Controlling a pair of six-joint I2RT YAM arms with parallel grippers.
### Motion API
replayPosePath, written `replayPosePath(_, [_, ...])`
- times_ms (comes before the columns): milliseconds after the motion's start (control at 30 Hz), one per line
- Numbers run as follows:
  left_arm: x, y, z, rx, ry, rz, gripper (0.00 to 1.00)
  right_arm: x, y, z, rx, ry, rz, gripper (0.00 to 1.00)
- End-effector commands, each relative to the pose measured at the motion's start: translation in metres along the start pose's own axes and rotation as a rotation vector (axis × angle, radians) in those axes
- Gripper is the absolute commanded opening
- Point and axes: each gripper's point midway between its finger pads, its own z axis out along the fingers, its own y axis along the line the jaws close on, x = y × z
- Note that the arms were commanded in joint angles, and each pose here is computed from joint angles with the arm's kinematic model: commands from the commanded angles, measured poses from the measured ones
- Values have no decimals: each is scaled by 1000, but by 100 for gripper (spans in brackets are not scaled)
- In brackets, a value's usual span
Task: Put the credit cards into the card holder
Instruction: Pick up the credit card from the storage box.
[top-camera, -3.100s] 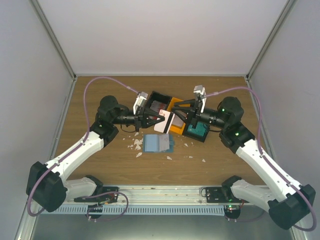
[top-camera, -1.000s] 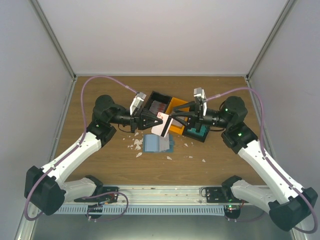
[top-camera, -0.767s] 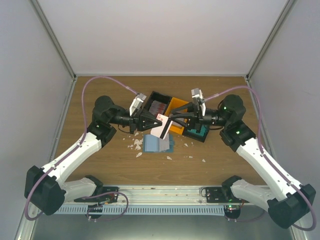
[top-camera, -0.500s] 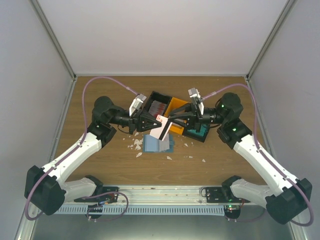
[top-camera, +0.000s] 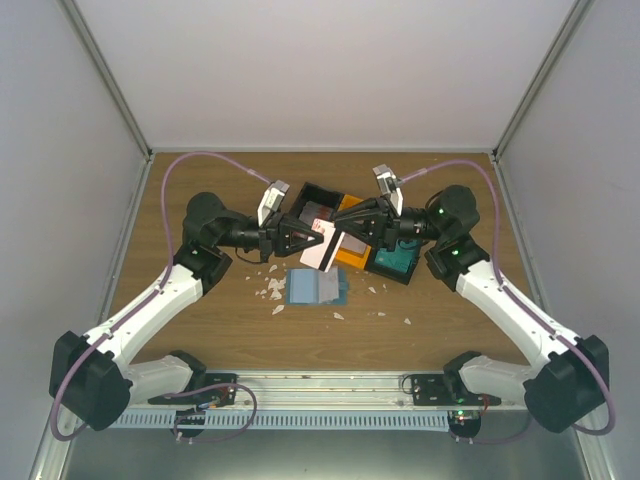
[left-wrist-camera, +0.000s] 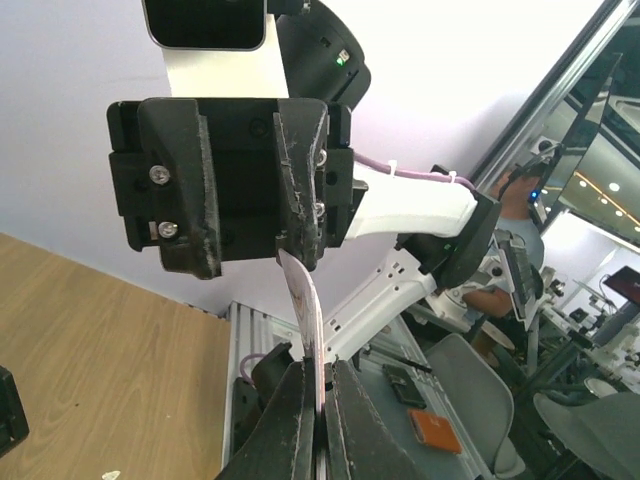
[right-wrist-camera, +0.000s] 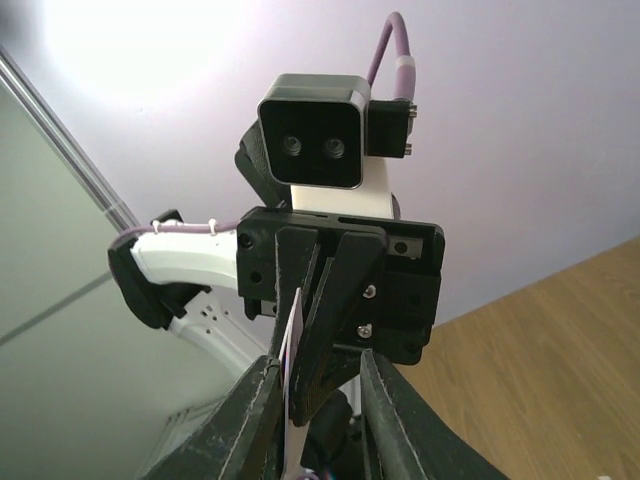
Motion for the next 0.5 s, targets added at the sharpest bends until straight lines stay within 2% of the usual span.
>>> replayPosePath(0, [-45,-43,0,69,-133,250,0,27,-24,5,18,34,190,24])
replayPosePath(233, [-26,-60,-1,148,-15,308,0,17,-14,0,15,70,90,26])
replayPosePath(467, [-27,-68,-2,162,-1,344,0,21,-2,-2,-19,118,34,27])
